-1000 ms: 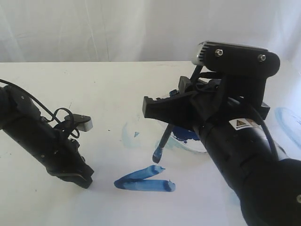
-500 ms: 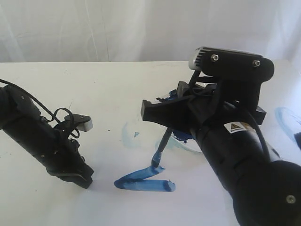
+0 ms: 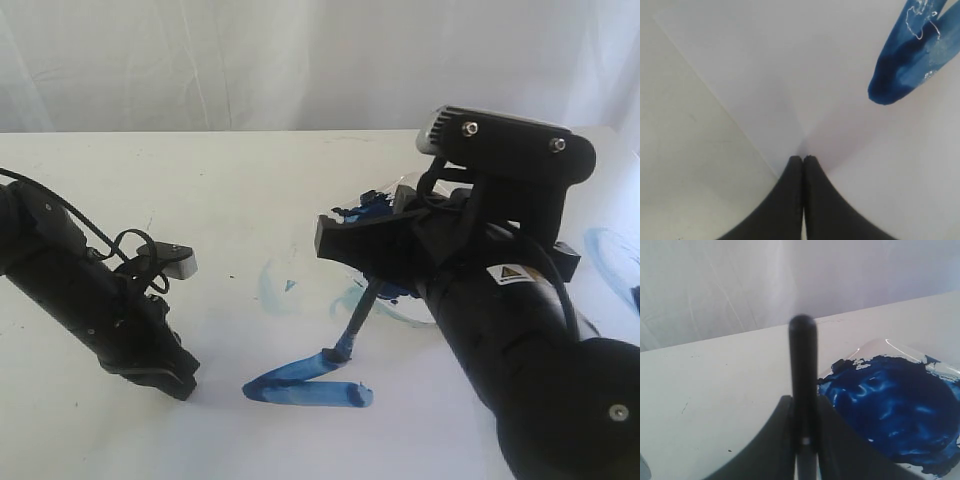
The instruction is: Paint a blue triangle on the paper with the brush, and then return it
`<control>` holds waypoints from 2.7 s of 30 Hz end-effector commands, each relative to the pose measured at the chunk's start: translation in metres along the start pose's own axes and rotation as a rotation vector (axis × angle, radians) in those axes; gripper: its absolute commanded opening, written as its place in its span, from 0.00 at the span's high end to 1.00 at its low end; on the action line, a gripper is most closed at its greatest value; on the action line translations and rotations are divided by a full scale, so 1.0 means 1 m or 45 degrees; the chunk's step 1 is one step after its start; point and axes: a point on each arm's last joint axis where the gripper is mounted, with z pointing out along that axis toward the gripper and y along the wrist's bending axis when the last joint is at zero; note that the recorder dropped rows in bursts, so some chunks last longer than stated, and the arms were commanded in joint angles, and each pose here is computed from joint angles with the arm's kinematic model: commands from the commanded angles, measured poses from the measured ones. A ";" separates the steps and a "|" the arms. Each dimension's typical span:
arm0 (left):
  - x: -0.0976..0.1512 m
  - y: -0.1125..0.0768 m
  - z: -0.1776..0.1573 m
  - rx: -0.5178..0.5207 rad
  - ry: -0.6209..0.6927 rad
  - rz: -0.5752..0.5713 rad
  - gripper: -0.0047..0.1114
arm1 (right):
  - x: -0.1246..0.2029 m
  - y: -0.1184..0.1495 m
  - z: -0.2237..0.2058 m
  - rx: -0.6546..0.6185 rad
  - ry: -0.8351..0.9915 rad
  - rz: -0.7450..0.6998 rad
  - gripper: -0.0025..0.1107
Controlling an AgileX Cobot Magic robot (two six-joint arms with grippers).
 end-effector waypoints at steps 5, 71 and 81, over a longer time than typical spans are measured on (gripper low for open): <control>0.003 -0.003 0.003 0.028 0.022 -0.013 0.96 | 0.003 -0.003 0.000 0.039 0.035 -0.010 0.98; 0.003 -0.002 0.003 0.026 0.020 -0.013 0.96 | -0.023 -0.030 -0.025 0.129 0.123 -0.043 0.98; 0.003 -0.002 0.003 0.026 0.020 -0.013 0.96 | -0.028 -0.033 -0.029 0.125 0.104 -0.042 0.98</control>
